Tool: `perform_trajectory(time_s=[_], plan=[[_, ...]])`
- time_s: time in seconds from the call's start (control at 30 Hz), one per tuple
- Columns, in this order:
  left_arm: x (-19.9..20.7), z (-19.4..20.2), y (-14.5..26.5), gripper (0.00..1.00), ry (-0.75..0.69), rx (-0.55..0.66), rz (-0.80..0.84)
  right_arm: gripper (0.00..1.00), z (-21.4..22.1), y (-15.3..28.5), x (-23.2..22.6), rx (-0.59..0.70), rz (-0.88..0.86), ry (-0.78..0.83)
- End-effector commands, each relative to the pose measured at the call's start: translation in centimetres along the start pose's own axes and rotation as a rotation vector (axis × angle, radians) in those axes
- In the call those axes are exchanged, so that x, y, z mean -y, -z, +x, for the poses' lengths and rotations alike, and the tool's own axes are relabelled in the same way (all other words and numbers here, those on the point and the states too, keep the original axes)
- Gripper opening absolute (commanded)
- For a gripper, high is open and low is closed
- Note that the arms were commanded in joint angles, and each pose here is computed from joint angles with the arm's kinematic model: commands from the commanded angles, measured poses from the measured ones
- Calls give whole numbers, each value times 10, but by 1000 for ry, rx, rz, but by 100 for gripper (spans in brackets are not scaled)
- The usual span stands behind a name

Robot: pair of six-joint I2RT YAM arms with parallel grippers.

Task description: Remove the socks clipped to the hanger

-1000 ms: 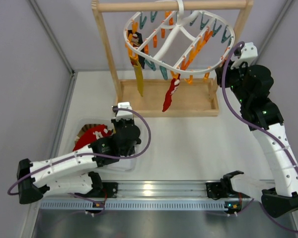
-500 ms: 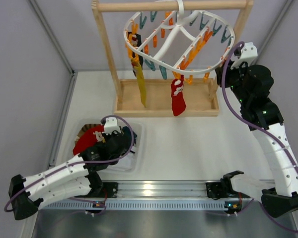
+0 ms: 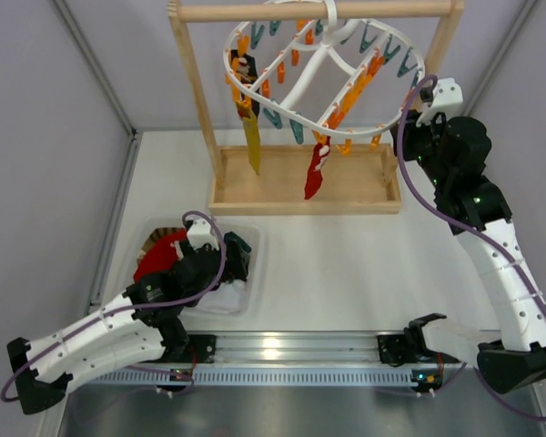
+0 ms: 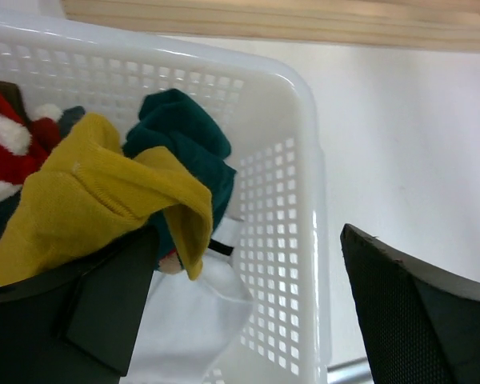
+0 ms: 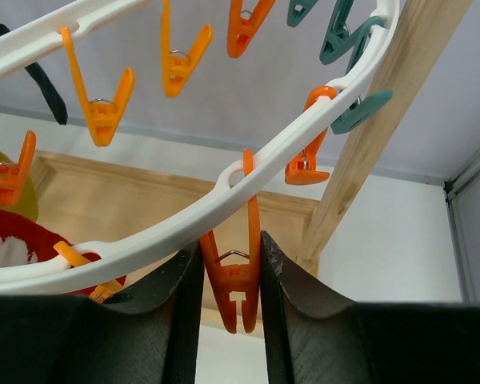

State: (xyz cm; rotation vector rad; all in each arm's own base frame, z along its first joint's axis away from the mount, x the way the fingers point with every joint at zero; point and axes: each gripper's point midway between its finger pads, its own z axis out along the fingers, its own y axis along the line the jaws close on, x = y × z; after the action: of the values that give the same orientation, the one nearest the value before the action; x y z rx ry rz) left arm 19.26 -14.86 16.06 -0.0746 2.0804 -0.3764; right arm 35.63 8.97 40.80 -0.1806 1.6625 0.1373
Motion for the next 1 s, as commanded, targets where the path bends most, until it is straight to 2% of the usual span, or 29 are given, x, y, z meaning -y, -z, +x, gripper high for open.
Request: perform_trajectory(time_s=[0.0, 0.07, 0.2, 0.47, 0.7, 0.8, 0.83, 0.93, 0.97], plan=[[27, -2, 19, 99, -20, -79, 154, 17, 2, -1, 20, -10, 76, 7], [28, 7, 24, 99, -40, -138, 170, 17, 3, -2, 19, -15, 75, 8], [32, 3, 36, 99, 6, -141, 207, 18, 4, -3, 19, -16, 73, 8], [38, -38, 64, 99, 74, -46, 273, 18, 5, -5, 18, -22, 70, 11], [52, -65, 67, 99, 55, -3, 280, 18, 8, -7, 20, -30, 75, 14], [72, -78, 62, 99, -4, 47, 344, 18, 9, -8, 18, -39, 50, 11], [95, -89, 66, 99, 4, 84, 445, 18, 9, -7, 17, -39, 45, 8], [124, -90, 58, 99, -72, 130, 564, 18, 10, -6, 12, -43, 12, 2], [142, -98, 61, 99, -80, 185, 650, 18, 12, -7, 9, -47, -7, 0]])
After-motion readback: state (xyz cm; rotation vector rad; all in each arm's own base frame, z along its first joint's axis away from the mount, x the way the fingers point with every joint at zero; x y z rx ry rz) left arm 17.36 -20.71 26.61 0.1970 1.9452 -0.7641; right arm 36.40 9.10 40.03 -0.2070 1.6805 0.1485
